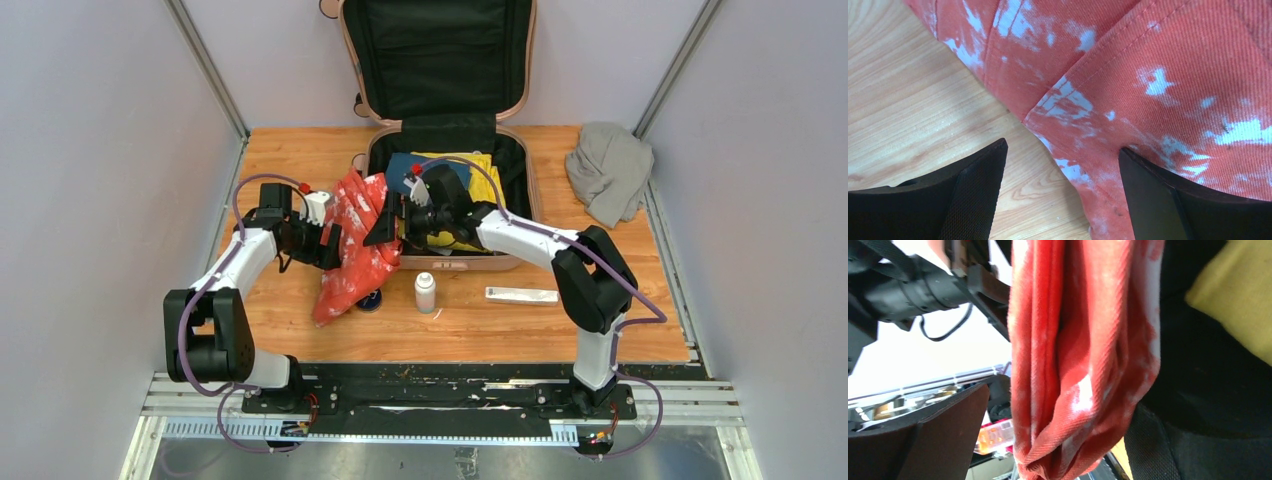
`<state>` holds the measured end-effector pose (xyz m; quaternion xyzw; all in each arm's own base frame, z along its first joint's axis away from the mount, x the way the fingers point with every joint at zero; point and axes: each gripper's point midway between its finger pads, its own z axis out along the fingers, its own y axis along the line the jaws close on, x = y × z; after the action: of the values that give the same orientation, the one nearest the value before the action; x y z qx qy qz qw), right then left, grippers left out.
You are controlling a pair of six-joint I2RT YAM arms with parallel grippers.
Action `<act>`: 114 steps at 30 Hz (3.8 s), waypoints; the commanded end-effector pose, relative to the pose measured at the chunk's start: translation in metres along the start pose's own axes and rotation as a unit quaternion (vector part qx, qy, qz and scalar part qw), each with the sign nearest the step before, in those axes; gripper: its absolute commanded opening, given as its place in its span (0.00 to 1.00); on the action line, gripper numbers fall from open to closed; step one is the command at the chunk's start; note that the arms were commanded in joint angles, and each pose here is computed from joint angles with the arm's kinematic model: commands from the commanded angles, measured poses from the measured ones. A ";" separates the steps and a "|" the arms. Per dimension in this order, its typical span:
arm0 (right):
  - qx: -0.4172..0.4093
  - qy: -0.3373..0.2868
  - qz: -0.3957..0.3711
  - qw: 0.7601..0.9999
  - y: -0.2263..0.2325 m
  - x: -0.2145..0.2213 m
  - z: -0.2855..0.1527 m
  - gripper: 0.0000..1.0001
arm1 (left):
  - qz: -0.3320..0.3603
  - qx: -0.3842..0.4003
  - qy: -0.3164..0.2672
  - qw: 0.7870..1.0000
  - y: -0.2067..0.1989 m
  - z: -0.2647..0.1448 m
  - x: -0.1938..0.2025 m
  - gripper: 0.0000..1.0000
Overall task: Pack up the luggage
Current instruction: Pick up the clothes at the center of the board, then place the clothes in the luggage.
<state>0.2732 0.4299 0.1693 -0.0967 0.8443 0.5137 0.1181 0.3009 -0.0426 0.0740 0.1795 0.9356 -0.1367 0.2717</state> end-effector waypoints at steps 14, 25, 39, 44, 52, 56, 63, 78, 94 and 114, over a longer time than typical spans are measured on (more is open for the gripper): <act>-0.036 0.051 -0.021 0.998 0.042 0.025 0.013 1.00 | 0.017 0.020 -0.010 1.000 -0.011 0.003 -0.006 0.87; 0.064 0.056 -0.095 0.992 -0.009 0.018 0.026 0.72 | 0.022 0.050 -0.005 0.999 -0.026 -0.015 0.001 0.88; -0.018 -0.015 -0.279 0.960 0.085 -0.065 -0.015 0.00 | -0.005 -0.030 -0.048 0.998 0.019 -0.069 -0.009 0.89; -0.009 -0.055 -0.252 0.966 0.072 -0.118 -0.068 0.00 | -0.002 -0.051 -0.052 0.997 0.025 -0.077 -0.013 0.89; 0.073 -0.090 -0.160 0.980 -0.041 -0.156 -0.117 0.00 | -0.009 -0.044 -0.062 0.997 0.021 -0.081 -0.020 0.89; 0.088 -0.100 -0.108 0.985 -0.081 -0.160 -0.122 0.00 | -0.011 -0.043 -0.063 0.997 0.021 -0.081 -0.021 0.89; 0.105 -0.108 -0.041 0.988 -0.113 -0.140 -0.113 0.00 | -0.010 -0.044 -0.058 0.997 0.022 -0.079 -0.019 0.89; 0.095 -0.149 0.035 0.984 -0.102 -0.100 -0.083 0.08 | -0.009 -0.038 -0.053 0.998 0.022 -0.075 -0.017 0.89; 0.175 -0.064 0.001 0.982 -0.091 -0.047 -0.092 0.60 | -0.009 -0.035 -0.060 0.998 0.021 -0.078 -0.023 0.91; 0.038 -0.209 -0.101 0.972 -0.042 -0.236 -0.102 0.23 | -0.009 -0.029 -0.067 0.997 0.019 -0.094 -0.043 1.00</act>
<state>0.4774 0.2866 0.3153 -0.0572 0.7966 0.4249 0.4261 0.3039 -0.0028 0.1730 0.1582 0.9168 -0.1158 0.3478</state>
